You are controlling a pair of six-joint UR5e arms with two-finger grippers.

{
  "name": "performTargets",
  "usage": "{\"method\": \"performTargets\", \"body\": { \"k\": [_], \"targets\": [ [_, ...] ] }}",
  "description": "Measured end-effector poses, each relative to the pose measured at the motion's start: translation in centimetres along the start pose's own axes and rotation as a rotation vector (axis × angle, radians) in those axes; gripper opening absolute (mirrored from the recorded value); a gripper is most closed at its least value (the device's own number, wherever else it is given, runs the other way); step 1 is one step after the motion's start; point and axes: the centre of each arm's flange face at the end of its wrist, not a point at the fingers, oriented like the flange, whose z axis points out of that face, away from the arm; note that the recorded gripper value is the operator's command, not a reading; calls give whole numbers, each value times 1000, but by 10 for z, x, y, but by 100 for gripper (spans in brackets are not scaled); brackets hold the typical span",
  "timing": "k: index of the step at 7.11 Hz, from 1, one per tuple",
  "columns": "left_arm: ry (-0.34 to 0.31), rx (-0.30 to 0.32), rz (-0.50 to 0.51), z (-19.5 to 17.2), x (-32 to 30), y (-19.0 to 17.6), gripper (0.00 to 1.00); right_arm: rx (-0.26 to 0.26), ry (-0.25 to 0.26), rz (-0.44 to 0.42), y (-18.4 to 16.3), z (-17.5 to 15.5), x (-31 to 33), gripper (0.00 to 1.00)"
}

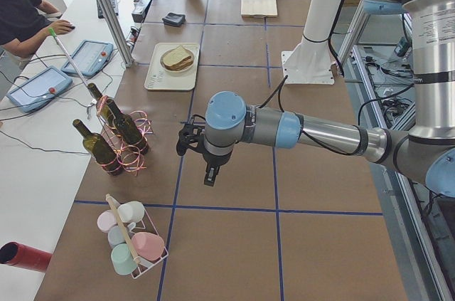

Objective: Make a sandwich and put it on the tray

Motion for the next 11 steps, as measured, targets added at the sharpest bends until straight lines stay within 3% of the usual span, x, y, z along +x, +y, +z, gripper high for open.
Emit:
{"method": "performTargets", "body": {
  "k": [3,5,9,11],
  "targets": [
    [-39,-101,1,37,-4,15,100,-15,-38,9,9,14,1,100],
    [-16,-136,-24,54,-14,26,100,5,-63,2,5,20,4,100],
    [-26,-135,-24,57,-19,12,100,7,-71,8,-3,33,15,100],
    [-31,-116,-10,50,-13,3,100,47,-64,16,-12,32,16,100]
  ]
}}
